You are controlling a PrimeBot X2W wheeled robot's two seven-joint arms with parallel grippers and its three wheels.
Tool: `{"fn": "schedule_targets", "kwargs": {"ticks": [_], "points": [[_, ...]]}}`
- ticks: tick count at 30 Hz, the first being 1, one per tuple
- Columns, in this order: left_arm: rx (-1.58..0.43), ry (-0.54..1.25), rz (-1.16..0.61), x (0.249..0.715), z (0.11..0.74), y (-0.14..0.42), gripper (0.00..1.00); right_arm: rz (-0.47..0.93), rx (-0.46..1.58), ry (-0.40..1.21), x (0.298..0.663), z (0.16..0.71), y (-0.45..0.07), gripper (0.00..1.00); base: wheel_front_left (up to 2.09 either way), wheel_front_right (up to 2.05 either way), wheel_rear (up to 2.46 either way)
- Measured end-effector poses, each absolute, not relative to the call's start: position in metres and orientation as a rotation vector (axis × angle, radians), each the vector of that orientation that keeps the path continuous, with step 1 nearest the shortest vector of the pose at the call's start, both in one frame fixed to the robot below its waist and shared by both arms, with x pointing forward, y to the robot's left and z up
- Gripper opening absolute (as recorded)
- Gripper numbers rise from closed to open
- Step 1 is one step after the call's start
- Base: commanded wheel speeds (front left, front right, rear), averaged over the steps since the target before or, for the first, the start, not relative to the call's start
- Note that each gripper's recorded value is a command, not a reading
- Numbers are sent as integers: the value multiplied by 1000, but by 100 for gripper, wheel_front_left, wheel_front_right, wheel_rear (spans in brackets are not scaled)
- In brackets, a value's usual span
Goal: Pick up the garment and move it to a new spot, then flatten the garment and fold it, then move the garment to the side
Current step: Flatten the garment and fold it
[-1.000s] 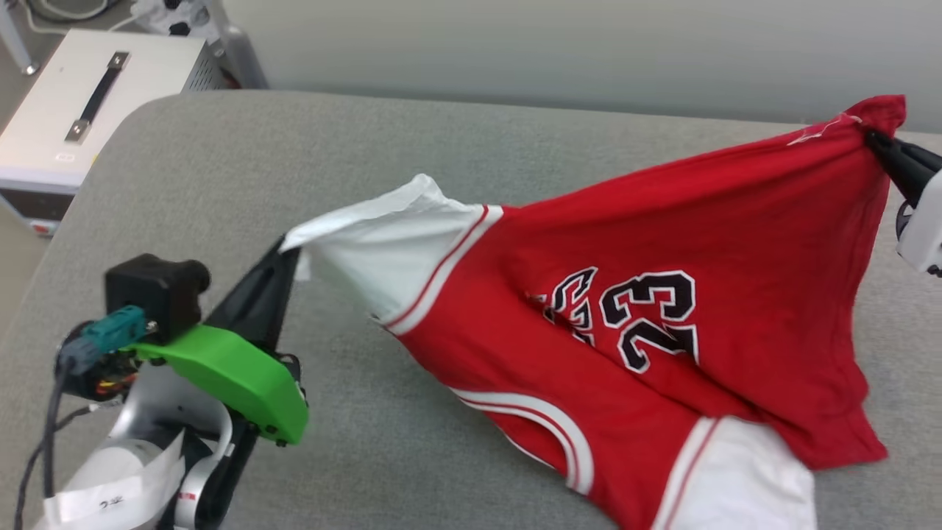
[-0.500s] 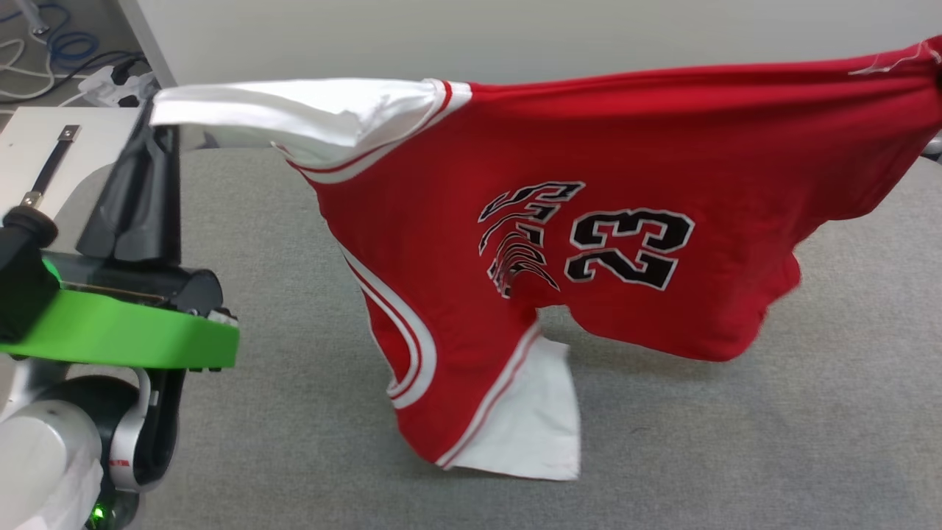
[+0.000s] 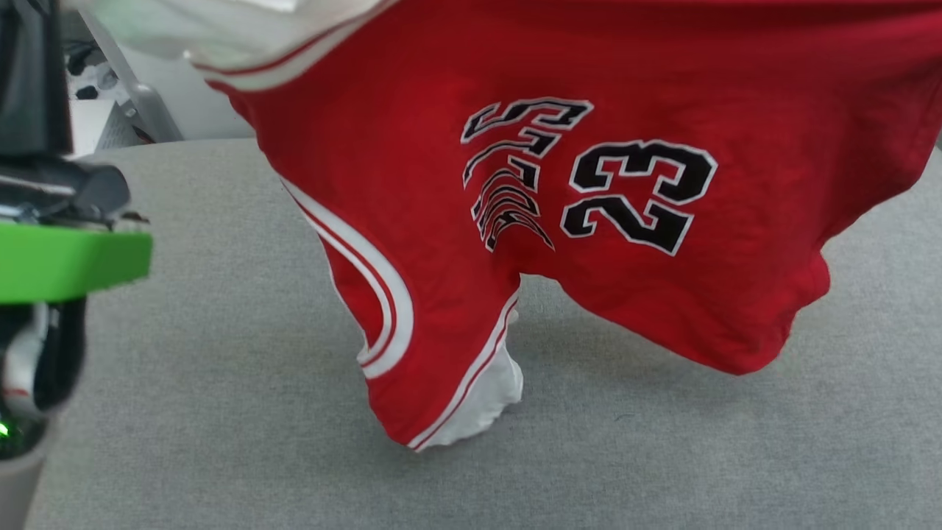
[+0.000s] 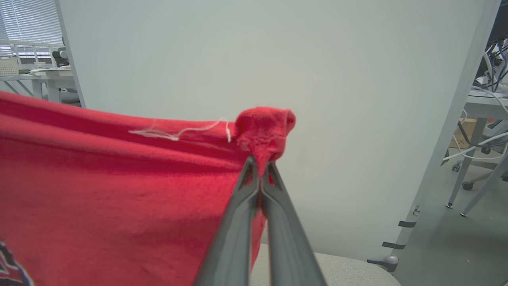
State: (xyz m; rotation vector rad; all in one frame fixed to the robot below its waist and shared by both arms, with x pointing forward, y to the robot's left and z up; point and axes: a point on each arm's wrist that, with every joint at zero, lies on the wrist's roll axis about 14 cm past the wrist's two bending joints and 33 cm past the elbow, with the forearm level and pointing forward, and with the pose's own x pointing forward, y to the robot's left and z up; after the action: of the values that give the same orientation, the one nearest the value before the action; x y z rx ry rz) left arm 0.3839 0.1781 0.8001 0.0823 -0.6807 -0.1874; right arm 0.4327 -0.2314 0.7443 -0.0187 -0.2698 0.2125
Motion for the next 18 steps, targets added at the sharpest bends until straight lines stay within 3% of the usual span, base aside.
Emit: {"fn": "schedule_targets", "kwargs": {"ticks": [9,18], "points": [[254,-642,-220,449,816,184,0,208,-59,-301,482,754,-231,0,0,0,0],[355,-617,-234,540,827,189,0,163,-90,-350,567,763,-236,0,0,0,0]]}}
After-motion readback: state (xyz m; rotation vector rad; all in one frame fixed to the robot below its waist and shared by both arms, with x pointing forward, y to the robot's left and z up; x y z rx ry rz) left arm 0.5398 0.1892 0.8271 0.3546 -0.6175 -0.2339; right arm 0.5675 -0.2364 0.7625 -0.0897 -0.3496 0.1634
